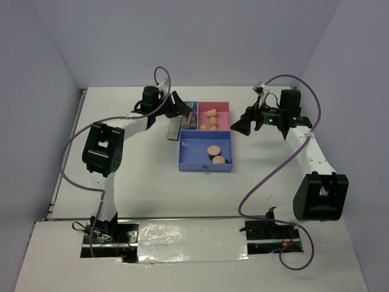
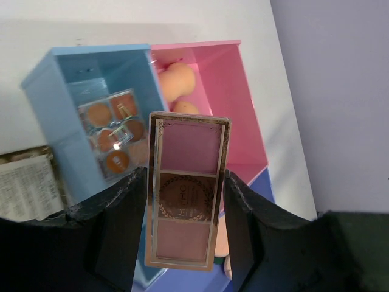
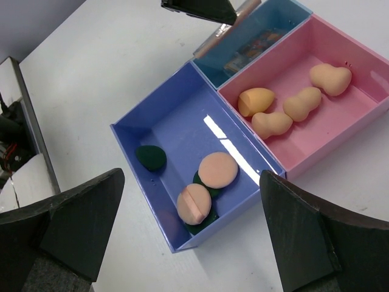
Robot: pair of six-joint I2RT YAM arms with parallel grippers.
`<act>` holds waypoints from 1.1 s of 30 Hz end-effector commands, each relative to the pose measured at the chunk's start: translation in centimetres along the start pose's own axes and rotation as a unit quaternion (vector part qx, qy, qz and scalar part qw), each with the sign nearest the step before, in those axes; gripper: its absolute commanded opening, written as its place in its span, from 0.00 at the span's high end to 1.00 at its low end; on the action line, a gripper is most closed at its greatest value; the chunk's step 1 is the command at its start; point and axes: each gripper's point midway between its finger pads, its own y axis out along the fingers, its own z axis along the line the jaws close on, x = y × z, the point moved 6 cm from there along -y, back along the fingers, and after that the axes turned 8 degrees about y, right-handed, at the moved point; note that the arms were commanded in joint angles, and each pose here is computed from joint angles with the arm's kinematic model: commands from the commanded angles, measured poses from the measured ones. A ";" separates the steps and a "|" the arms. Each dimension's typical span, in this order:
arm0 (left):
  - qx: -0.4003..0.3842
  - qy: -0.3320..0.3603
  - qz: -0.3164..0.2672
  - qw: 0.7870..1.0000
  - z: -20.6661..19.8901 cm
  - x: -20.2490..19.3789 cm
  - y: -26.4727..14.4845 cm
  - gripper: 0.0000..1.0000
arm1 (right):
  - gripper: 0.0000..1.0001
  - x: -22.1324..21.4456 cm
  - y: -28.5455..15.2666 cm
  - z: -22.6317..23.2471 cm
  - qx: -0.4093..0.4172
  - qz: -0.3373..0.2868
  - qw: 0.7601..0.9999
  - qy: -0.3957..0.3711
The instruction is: Organize the makeup
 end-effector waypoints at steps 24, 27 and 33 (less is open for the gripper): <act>0.115 0.002 0.001 0.993 -0.2 1.5 3.9 0.43 | 0.00 0.6 -0.5 0.5 0.005 -0.016 0.999 -0.028; 0.119 0.004 0.001 0.993 -0.3 1.7 4.0 0.24 | 0.00 0.6 -0.5 0.6 0.005 -0.017 0.999 -0.030; 0.103 0.014 -0.006 0.995 -1.7 2.6 3.8 0.01 | 0.00 0.6 -0.5 0.6 0.006 -0.017 0.999 -0.030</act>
